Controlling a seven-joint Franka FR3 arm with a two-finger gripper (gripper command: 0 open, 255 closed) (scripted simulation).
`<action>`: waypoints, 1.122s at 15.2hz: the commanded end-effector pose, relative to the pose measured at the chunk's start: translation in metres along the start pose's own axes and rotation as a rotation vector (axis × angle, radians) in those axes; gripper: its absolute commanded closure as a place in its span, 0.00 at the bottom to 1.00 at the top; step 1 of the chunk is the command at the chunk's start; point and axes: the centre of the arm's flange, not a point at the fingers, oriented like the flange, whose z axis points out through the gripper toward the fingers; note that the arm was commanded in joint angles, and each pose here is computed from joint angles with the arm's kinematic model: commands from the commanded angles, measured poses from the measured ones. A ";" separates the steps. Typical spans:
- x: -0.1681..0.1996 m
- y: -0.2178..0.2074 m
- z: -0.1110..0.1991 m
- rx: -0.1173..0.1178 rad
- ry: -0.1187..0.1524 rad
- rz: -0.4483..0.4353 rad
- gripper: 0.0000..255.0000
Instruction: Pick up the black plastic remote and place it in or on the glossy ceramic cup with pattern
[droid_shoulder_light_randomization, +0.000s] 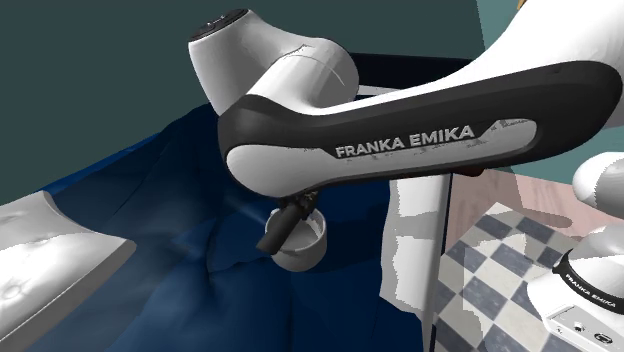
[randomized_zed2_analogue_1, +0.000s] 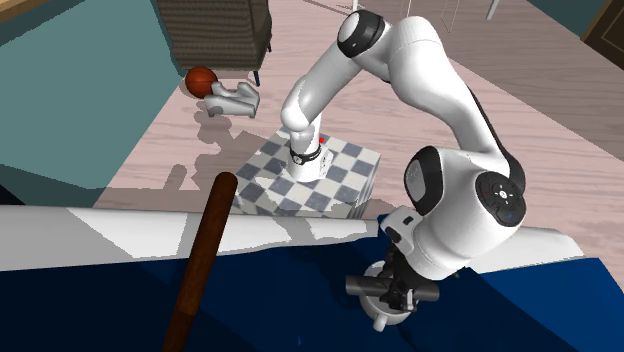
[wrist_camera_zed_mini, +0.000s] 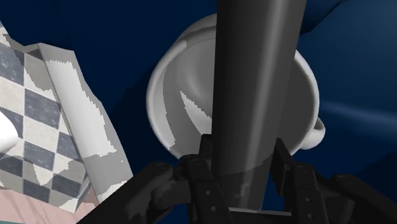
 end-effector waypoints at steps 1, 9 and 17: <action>-0.002 -0.001 0.009 0.001 0.000 0.000 1.00; -0.002 -0.001 0.009 0.001 0.000 0.000 0.00; -0.002 -0.001 -0.031 0.001 0.000 0.000 0.00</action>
